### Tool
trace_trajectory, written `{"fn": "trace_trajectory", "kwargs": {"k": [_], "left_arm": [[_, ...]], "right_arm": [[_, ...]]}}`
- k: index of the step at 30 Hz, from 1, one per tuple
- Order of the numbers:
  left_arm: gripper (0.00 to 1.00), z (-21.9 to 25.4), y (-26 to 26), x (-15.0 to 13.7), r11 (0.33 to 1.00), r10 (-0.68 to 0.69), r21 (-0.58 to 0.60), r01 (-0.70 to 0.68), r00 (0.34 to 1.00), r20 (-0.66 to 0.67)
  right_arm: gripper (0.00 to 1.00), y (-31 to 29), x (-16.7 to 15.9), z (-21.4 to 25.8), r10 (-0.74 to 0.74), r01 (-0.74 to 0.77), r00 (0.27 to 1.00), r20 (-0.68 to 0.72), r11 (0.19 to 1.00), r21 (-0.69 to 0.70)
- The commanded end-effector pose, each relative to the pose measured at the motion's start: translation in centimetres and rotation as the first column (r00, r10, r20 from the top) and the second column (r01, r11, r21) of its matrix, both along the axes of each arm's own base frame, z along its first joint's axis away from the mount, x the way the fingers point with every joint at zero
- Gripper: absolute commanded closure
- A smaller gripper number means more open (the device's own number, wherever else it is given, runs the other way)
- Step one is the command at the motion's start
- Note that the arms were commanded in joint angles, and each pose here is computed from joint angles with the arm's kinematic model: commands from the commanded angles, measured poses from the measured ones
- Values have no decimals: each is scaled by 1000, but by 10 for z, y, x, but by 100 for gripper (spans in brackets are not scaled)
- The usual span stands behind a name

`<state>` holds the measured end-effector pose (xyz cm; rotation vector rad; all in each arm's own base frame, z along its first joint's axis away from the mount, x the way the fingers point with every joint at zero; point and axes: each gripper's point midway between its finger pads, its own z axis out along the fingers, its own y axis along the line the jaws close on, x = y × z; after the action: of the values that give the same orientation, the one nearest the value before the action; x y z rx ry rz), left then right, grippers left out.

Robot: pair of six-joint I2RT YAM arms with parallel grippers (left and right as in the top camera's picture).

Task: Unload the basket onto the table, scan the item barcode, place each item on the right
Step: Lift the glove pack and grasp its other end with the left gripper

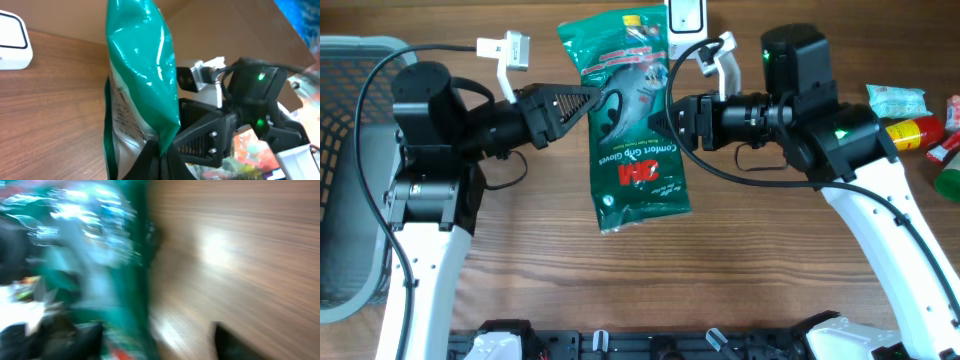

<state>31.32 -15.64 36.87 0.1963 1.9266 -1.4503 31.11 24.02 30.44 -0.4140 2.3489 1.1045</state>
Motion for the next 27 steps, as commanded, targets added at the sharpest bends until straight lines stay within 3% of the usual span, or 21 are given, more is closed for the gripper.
{"fn": "trace_trajectory", "kwargs": {"k": [1, 4, 6, 7, 10, 14, 18, 20, 27], "left_arm": [[96, 6, 16, 3, 997, 50, -52, -54, 996, -77], [96, -5, 36, 21, 972, 199, -78, -224, 949, -244], [96, -22, 54, 37, 917, 347, -54, -395, 859, -377], [96, -33, 64, 42, 878, 411, -36, -477, 792, -451], [96, -80, 98, 43, 690, 553, 90, -718, 443, -706], [96, -109, 126, 35, 552, 654, 234, -801, 241, -717], [96, -118, 133, 29, 519, 680, 284, -806, 188, -709], [96, -119, 135, 29, 508, 688, 292, -810, 178, -703], [96, -123, 136, 25, 505, 694, 314, -804, 162, -702]], "right_arm": [[0, -53, 35, -32, -230, 255, 966, 118, 924, -287], [0, -53, 31, -34, -227, 249, 968, 107, 921, -300], [0, -52, 28, -30, -225, 249, 968, 113, 923, -293], [0, -48, 25, -27, -214, 241, 969, 121, 927, -286], [0, -22, 12, -15, -91, 148, 975, 202, 947, -286], [0, 21, -6, -4, 52, 76, 935, 350, 937, -341], [0, 64, -23, 1, 208, 112, 811, 547, 862, -494], [0, 81, -36, -10, 306, 77, 773, 555, 823, -562], [0, 111, -41, -46, 437, -27, 749, 499, 772, -635]]}}
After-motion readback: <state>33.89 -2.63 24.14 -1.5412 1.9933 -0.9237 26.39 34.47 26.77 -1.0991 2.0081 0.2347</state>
